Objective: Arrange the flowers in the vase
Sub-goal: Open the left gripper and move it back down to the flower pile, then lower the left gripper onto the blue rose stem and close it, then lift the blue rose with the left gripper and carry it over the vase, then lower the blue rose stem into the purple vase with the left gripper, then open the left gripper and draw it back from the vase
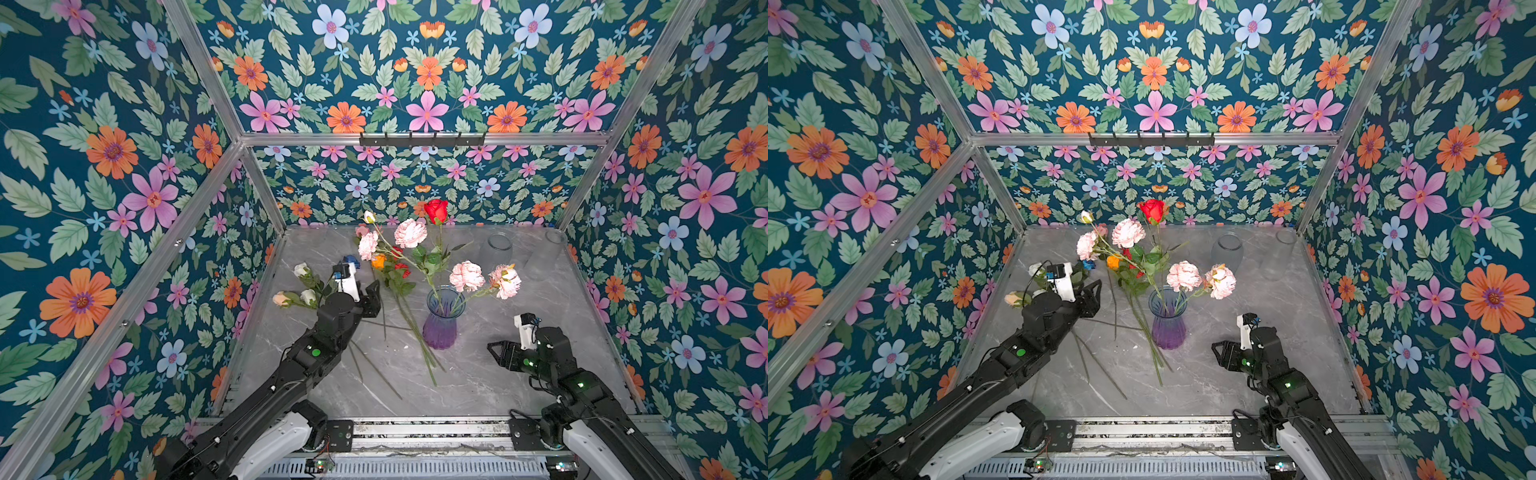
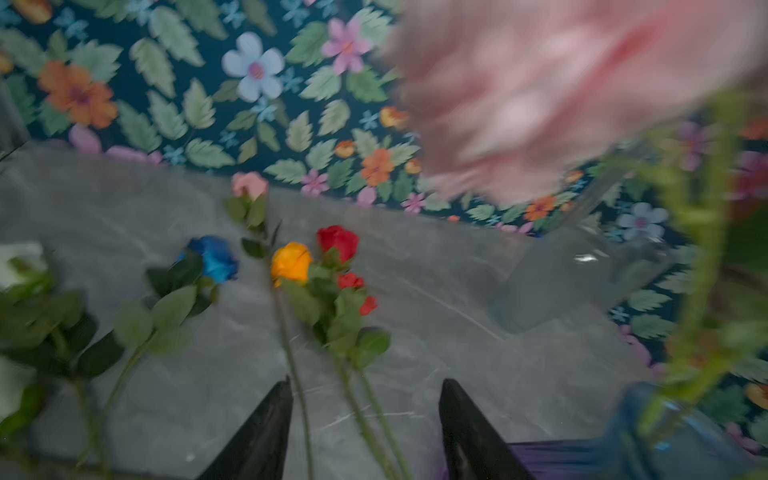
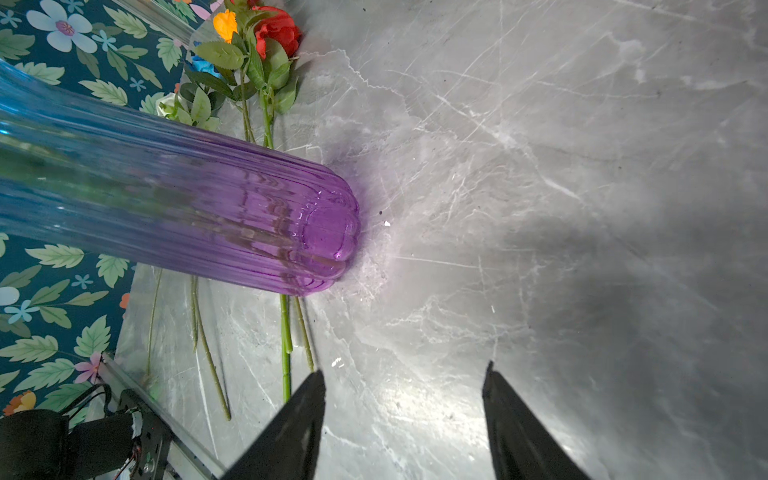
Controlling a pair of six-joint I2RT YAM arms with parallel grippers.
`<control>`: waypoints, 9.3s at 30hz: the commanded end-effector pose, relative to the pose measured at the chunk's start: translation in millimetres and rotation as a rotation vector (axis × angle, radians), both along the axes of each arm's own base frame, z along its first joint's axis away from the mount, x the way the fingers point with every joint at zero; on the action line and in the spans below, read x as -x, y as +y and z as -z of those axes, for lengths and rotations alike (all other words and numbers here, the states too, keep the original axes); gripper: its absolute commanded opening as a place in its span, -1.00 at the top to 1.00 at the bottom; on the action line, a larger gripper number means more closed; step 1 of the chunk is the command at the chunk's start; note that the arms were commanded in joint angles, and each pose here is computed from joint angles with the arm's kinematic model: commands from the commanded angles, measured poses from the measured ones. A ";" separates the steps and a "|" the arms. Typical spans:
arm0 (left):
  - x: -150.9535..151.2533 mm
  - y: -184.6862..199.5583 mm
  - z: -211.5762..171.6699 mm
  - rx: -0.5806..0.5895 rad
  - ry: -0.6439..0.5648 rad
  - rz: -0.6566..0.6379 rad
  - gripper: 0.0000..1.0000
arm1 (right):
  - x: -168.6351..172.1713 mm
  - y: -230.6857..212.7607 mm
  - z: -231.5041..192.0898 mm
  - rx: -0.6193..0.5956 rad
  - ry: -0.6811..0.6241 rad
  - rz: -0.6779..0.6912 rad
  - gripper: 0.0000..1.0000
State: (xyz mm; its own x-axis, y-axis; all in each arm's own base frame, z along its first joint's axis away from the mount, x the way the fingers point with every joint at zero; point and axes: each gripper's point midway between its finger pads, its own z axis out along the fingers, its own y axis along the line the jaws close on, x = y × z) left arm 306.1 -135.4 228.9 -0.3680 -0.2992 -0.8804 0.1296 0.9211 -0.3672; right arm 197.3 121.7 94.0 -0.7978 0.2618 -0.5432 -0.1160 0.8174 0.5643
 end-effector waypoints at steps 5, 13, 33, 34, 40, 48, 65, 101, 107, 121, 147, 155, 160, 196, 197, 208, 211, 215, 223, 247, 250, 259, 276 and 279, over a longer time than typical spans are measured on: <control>-4.2 60.8 92.9 0.108 0.287 -0.267 -0.22 | -2.9 0.9 -5.3 -0.007 -0.016 0.003 -0.24; -30.3 86.2 136.6 -0.011 0.420 -0.399 0.22 | -2.9 -0.4 -4.3 -0.003 -0.014 0.010 -0.24; -112.4 115.0 165.4 -0.178 0.433 -0.377 0.35 | -3.9 1.6 -4.5 -0.005 -0.012 -0.001 -0.24; -114.5 116.0 169.0 -0.162 0.440 -0.371 0.35 | -3.6 1.9 -4.4 -0.005 -0.012 -0.002 -0.24; -122.5 114.8 182.5 -0.094 0.468 -0.323 0.42 | -4.0 1.1 -4.0 -0.003 -0.011 0.002 -0.24; -124.2 111.1 190.6 -0.072 0.499 -0.296 0.42 | -3.8 0.6 -3.7 -0.001 -0.010 0.004 -0.24; -128.9 108.8 202.9 -0.047 0.548 -0.286 0.60 | -2.9 -0.1 -6.1 -0.006 -0.024 0.007 -0.24; 38.2 20.6 -227.4 0.556 -0.787 0.247 1.00 | -2.0 -1.1 -7.2 -0.009 -0.034 0.012 -0.24; 123.1 -50.6 -303.8 0.563 -1.098 0.593 1.00 | -2.0 -0.6 -7.5 -0.011 -0.035 0.009 -0.24; 136.1 -159.0 -353.4 0.418 -1.273 0.859 1.00 | -1.5 -0.1 -8.1 -0.014 -0.038 0.006 -0.24; 126.4 -177.6 -367.1 0.382 -1.283 0.852 1.00 | -2.1 -0.7 -7.8 -0.011 -0.037 0.010 -0.24; 126.8 -174.8 -368.3 0.384 -1.255 0.843 1.00 | -2.0 -1.2 -7.7 -0.010 -0.037 0.012 -0.24; 120.8 -176.3 -359.0 0.383 -1.224 0.828 1.00 | -1.7 -0.8 -8.5 -0.012 -0.041 0.010 -0.24; 36.4 -211.3 -244.3 0.192 -0.723 0.683 -0.49 | -1.1 -1.5 -9.5 -0.015 -0.047 0.013 -0.24; 35.6 -207.6 -242.5 0.184 -0.707 0.668 -0.48 | -1.2 -1.6 -9.4 -0.014 -0.047 0.013 -0.24; 47.2 -162.6 -231.4 0.092 -0.552 0.575 -0.52 | -1.9 -1.2 -8.1 -0.011 -0.039 0.013 -0.24; 60.2 -152.2 -213.9 0.075 -0.525 0.599 -0.35 | -2.2 -1.3 -7.1 -0.009 -0.034 0.014 -0.24; 53.6 -143.0 -164.9 -0.002 -0.342 0.557 -0.22 | -3.2 0.1 -4.4 -0.005 -0.015 0.008 -0.24; 42.8 -151.5 -73.1 -0.149 0.033 0.552 -0.01 | -3.5 1.0 -4.2 -0.006 -0.011 0.004 -0.24; 38.2 -187.0 -7.2 -0.230 0.388 0.617 0.28 | -1.9 1.5 -7.0 -0.015 -0.029 -0.002 -0.24; 42.3 -186.7 -5.5 -0.220 0.407 0.623 0.26 | -1.9 1.9 -7.5 -0.018 -0.031 -0.004 -0.24; 47.0 -186.3 1.2 -0.216 0.502 0.575 0.20 | -1.4 2.5 -9.2 -0.022 -0.041 -0.009 -0.24; 72.4 -193.3 -107.7 -0.029 0.340 0.709 -0.36 | 3.7 8.2 -18.5 -0.055 0.008 -0.025 -0.24; 94.5 -193.7 -130.2 0.092 0.276 0.803 -0.30 | 6.0 22.2 -41.1 -0.170 0.039 -0.043 -0.24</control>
